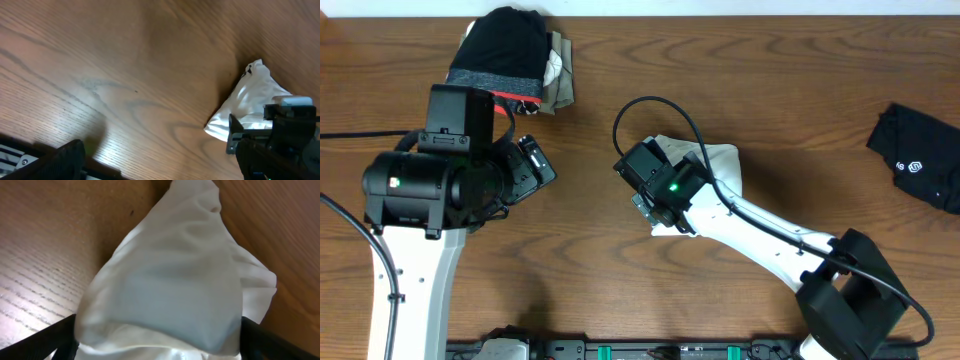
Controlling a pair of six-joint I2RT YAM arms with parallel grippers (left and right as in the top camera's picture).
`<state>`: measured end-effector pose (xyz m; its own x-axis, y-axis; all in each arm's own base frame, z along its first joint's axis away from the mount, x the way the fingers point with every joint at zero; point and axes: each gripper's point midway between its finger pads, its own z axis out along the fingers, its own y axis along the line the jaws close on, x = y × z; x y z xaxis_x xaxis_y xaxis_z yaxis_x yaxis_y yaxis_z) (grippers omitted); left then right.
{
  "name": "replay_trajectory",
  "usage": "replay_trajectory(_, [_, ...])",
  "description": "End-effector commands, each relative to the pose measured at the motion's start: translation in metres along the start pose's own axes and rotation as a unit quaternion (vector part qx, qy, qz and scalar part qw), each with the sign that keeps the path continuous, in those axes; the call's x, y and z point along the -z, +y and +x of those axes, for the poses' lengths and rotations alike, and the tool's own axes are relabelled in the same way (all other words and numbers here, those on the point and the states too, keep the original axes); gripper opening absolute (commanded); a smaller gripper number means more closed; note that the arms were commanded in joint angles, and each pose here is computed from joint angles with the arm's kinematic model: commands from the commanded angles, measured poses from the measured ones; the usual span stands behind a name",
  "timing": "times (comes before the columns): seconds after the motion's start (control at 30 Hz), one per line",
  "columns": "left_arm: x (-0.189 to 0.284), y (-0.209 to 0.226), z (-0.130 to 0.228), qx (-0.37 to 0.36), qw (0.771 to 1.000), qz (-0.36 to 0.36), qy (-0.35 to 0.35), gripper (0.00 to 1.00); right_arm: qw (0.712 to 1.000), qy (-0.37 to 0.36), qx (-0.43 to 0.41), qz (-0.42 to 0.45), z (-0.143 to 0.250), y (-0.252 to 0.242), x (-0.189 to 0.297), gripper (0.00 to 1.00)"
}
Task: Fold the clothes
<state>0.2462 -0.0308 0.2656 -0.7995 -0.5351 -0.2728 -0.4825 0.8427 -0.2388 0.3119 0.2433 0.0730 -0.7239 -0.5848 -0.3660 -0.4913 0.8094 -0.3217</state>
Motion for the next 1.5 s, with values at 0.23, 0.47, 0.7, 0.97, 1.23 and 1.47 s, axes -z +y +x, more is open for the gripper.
replay_trajectory(0.23, [-0.002,0.004,-0.002,0.003,1.000,-0.010,-0.002,0.98,0.998,0.007,-0.057,0.029,-0.005,-0.034,-0.020,0.67])
replay_trajectory(0.47, [-0.002,0.004,-0.002,0.003,1.000,-0.010,-0.002,0.98,0.995,0.019,-0.100,0.014,-0.002,-0.063,-0.033,0.47])
replay_trajectory(0.7, [-0.002,0.004,-0.002,-0.001,1.000,-0.010,-0.002,0.98,0.990,0.020,-0.140,0.010,-0.002,-0.091,-0.043,0.16])
replay_trajectory(0.97, [-0.002,0.004,-0.002,-0.009,1.000,-0.010,-0.002,0.98,0.984,0.018,-0.176,0.027,0.001,-0.122,-0.051,0.18])
replay_trajectory(1.23, [-0.002,0.004,-0.002,-0.010,1.000,-0.010,-0.002,0.98,0.975,0.041,-0.201,0.082,0.019,-0.154,-0.052,0.31])
replay_trajectory(1.47, [-0.002,0.004,-0.002,-0.010,1.000,-0.010,-0.002,0.98,0.950,0.091,-0.259,0.151,0.055,-0.190,-0.049,0.58])
